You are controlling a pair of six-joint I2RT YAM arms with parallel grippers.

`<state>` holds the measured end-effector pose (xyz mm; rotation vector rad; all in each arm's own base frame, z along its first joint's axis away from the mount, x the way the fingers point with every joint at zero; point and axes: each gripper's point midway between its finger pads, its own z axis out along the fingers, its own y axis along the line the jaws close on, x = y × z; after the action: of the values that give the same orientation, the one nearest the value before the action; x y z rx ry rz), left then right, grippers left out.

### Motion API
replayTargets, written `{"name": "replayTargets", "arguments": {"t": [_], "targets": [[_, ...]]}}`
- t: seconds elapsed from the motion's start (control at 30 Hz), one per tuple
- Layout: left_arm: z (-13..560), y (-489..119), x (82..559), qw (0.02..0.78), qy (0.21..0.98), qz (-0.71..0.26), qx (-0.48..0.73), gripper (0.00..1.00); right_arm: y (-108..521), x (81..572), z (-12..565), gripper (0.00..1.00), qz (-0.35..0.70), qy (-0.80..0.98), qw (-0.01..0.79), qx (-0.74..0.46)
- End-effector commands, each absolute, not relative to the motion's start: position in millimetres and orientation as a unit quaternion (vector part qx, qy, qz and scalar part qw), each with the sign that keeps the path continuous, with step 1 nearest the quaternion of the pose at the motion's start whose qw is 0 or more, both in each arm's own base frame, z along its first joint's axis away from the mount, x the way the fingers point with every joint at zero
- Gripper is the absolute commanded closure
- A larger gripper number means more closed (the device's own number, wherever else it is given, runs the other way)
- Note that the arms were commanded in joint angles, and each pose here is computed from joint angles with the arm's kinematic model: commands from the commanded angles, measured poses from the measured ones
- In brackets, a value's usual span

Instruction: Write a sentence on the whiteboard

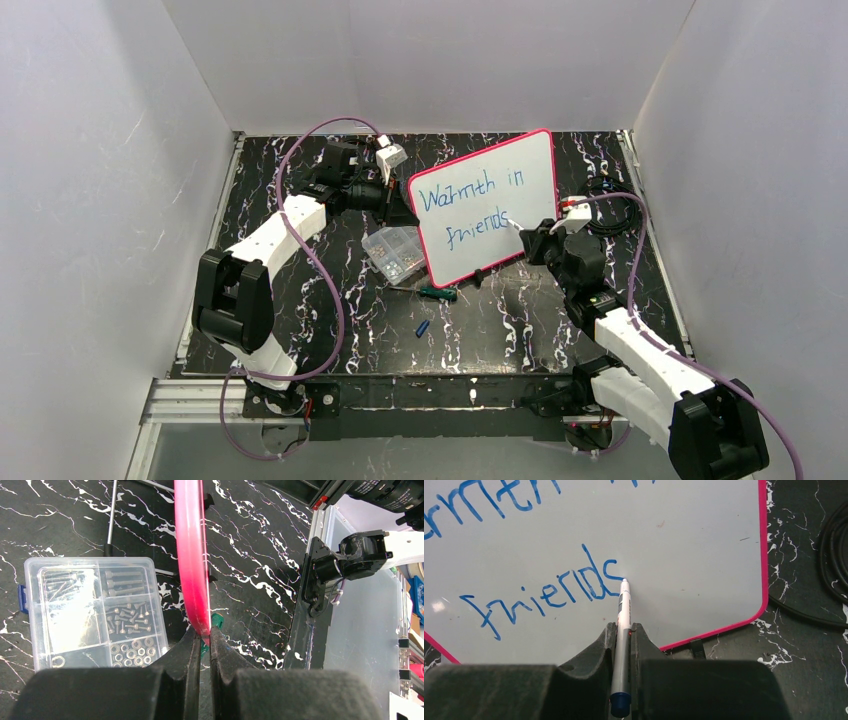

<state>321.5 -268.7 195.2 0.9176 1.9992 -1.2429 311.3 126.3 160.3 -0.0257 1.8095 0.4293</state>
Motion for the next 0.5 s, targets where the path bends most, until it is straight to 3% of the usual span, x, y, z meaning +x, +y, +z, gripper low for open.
{"name": "replayTargets", "arguments": {"t": [0.0, 0.47], "targets": [[236.7, -273.3, 310.7, 0.334, 0.715, -0.484, 0.379, 1.00, 118.5, 314.1, 163.2, 0.99, 0.168, 0.779, 0.604, 0.004], [237.1, -273.3, 311.0, 0.335, 0.714, -0.484, 0.379, 1.00, 130.7, 307.4, 160.6, 0.99, 0.196, 0.782, 0.592, -0.018]]}}
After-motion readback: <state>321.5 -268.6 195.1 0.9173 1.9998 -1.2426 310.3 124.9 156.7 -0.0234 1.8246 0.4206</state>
